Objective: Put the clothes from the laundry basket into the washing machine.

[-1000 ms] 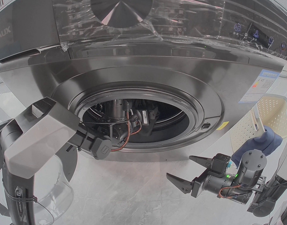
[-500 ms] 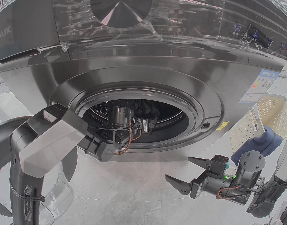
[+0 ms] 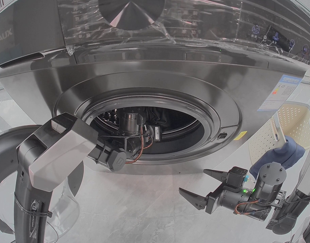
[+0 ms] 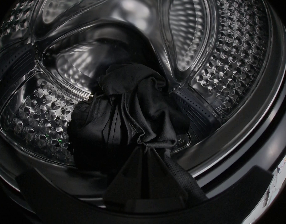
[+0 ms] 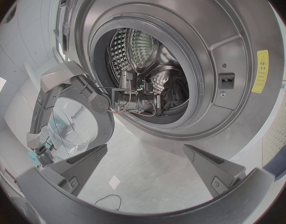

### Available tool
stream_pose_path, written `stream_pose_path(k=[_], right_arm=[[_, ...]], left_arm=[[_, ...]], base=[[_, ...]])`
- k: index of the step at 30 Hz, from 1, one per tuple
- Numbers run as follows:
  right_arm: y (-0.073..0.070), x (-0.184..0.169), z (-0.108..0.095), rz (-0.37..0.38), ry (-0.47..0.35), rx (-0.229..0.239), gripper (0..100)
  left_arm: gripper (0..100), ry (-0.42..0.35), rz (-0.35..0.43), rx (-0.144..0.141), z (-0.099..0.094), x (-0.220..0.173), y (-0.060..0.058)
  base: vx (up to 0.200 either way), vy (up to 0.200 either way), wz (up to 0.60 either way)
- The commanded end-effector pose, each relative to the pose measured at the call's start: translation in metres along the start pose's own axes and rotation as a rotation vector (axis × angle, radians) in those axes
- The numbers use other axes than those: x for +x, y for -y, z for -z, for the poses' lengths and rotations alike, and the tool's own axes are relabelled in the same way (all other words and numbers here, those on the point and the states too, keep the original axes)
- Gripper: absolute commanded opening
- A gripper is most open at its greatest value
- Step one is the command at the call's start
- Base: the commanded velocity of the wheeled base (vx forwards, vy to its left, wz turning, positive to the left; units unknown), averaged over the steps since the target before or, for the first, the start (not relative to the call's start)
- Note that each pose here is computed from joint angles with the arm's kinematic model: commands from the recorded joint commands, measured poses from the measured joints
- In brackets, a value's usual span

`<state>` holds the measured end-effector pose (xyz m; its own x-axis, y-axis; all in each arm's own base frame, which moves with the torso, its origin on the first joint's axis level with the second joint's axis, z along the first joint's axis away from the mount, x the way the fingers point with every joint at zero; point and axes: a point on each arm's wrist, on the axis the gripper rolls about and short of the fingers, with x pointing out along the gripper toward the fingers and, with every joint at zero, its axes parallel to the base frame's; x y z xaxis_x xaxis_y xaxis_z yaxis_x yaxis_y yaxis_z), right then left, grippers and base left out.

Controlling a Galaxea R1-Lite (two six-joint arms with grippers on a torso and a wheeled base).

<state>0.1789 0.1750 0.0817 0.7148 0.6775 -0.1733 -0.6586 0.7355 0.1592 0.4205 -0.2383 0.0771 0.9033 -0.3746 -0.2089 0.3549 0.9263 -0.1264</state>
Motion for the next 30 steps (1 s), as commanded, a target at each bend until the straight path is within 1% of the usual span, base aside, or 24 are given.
stream_pose_path(k=[1,4,5,6,7,10,11,12,13,14,15,16,18,20,21,23,26,27,30], right_arm=[[0.0,0.0,0.0,0.001,0.003,0.001,100],[0.001,0.001,-0.001,0.002,0.006,0.001,100],[0.0,0.001,-0.001,0.001,0.007,0.001,100],[0.001,0.001,-0.001,0.003,0.008,0.001,100],[0.001,0.002,-0.002,0.001,0.009,0.001,100],[0.001,0.002,-0.002,0.004,0.009,0.001,100],[0.001,0.002,-0.002,0.003,0.009,0.001,100],[0.001,0.002,-0.002,0.003,0.009,0.001,100],[0.001,0.002,-0.002,0.003,0.009,0.001,100],[0.001,0.002,-0.002,0.003,0.009,0.001,100],[0.001,0.002,-0.002,0.003,0.009,0.001,100],[0.001,0.002,-0.002,0.003,0.009,0.001,100],[0.001,0.002,-0.002,0.003,0.009,0.001,100],[0.001,0.002,-0.002,0.003,0.009,0.001,100],[0.002,0.001,-0.002,0.004,0.008,0.002,100],[0.002,0.001,-0.002,0.004,0.009,0.002,100],[0.002,0.001,-0.002,0.004,0.009,0.002,100],[0.002,0.001,-0.002,0.004,0.008,0.002,100],[0.001,0.0,-0.002,0.004,0.011,0.002,100]], left_arm=[[0,0.065,0.013,-0.017,-0.013,0.006,0.004],[0,0.126,0.024,-0.065,-0.027,0.01,0.007],[0,0.154,0.026,-0.085,-0.032,0.011,0.008],[0,0.178,0.029,-0.1,-0.036,0.013,0.009],[0,0.198,0.03,-0.107,-0.036,0.016,0.008],[0,0.268,0.027,-0.119,-0.038,0.026,0.008],[0,0.268,0.027,-0.119,-0.038,0.026,0.008],[0,0.314,0.013,-0.127,-0.039,0.032,0.008],[0,0.314,0.013,-0.127,-0.039,0.032,0.008],[0,0.356,0.007,-0.132,-0.042,0.037,0.008],[0,0.358,0.006,-0.133,-0.042,0.037,0.008],[0,0.392,0.011,-0.138,-0.044,0.042,0.008],[0,0.415,0.012,-0.141,-0.046,0.044,0.011],[0,0.412,0.011,-0.14,-0.045,0.043,0.011],[100,0.413,0.015,-0.14,-0.046,0.043,0.013],[100,0.414,0.02,-0.14,-0.047,0.041,0.015],[100,0.415,0.036,-0.144,-0.052,0.036,0.025],[100,0.412,0.037,-0.144,-0.051,0.036,0.025],[100,0.364,0.045,-0.134,-0.055,0.017,0.033]], base=[[0.0,0.0,0.0],[0.0,0.0,0.0],[0.0,0.0,0.0],[0.0,0.0,0.0],[0.0,0.0,0.0],[0.0,0.0,0.0],[0.0,0.0,0.0],[0.0,0.0,0.0],[0.0,0.0,0.0],[0.0,0.0,0.0],[0.0,0.0,0.0],[0.0,0.0,0.0],[0.0,0.0,0.0],[0.0,0.0,0.0],[0.0,0.0,0.0],[0.0,0.0,0.0],[0.0,0.0,0.0],[0.0,0.0,0.0],[0.0,0.0,0.0]])
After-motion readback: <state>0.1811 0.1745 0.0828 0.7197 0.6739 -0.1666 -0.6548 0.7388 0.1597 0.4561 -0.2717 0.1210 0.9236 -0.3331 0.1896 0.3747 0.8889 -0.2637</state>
